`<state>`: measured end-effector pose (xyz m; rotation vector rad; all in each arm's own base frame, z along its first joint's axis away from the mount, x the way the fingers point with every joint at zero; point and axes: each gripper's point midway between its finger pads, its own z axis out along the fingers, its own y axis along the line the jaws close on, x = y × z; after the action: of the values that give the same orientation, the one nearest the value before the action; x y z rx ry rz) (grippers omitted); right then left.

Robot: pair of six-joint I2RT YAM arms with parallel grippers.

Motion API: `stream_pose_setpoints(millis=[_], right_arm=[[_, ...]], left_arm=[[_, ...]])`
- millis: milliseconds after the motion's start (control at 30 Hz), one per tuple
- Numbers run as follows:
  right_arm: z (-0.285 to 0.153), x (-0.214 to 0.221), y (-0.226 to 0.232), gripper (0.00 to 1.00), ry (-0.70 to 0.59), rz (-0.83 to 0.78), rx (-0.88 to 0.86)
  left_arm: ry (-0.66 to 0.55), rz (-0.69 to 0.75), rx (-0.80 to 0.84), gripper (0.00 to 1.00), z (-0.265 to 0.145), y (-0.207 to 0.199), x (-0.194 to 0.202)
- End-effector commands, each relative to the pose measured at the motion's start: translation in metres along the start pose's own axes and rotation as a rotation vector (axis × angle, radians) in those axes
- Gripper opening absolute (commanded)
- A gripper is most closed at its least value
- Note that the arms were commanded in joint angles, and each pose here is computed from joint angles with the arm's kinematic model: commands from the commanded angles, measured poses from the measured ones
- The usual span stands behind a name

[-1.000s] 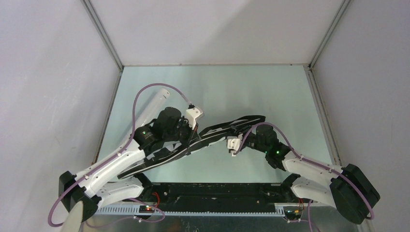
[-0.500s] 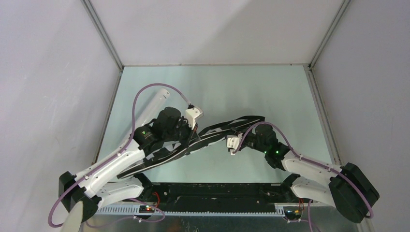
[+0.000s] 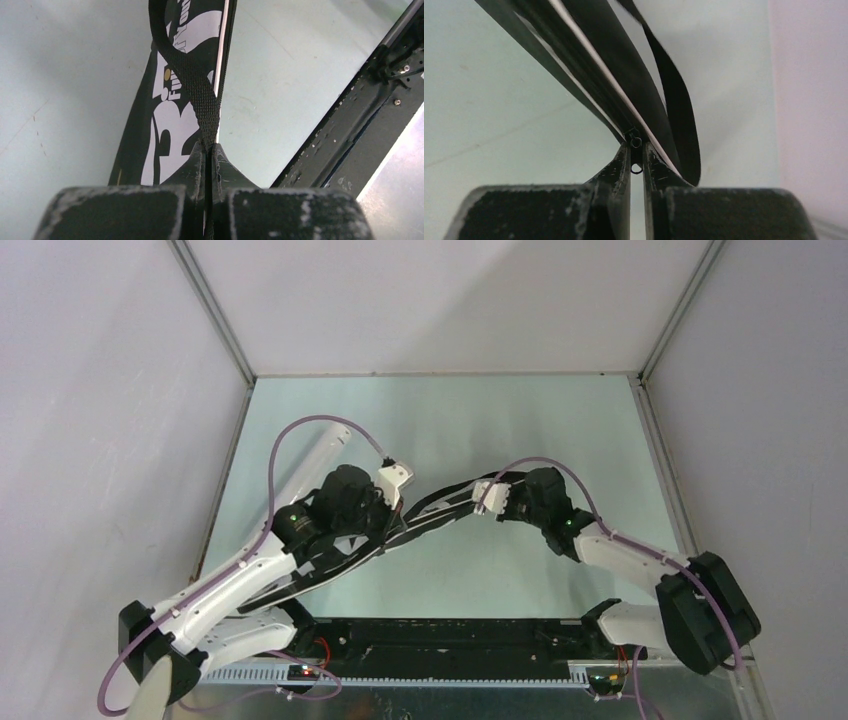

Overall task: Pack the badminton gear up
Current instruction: Zip the racket bag at the center of the board.

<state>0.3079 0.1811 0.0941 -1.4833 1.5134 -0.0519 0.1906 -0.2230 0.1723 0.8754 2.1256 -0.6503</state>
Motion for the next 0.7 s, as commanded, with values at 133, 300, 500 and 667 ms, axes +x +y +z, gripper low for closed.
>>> stream_pose_setpoints(millis=[133, 300, 500, 667], right_arm=[[-0.027, 0.089, -0.046, 0.0, 0.411, 0.112, 0.185], [-0.033, 0.124, -0.081, 0.0, 0.513, 0.144, 0.256], [-0.016, 0.135, -0.109, 0.0, 0.386, 0.178, 0.281], [0.0, 0.103, -0.089, 0.0, 0.122, 0.223, 0.064]], left_arm=[[0.101, -0.009, -0.028, 0.0, -0.015, 0.008, 0.032], [0.093, 0.0, 0.004, 0.0, -0.016, 0.003, 0.032], [0.072, 0.009, 0.08, 0.0, -0.017, -0.01, 0.03], [0.039, 0.017, 0.133, 0.0, -0.018, -0.019, 0.023]])
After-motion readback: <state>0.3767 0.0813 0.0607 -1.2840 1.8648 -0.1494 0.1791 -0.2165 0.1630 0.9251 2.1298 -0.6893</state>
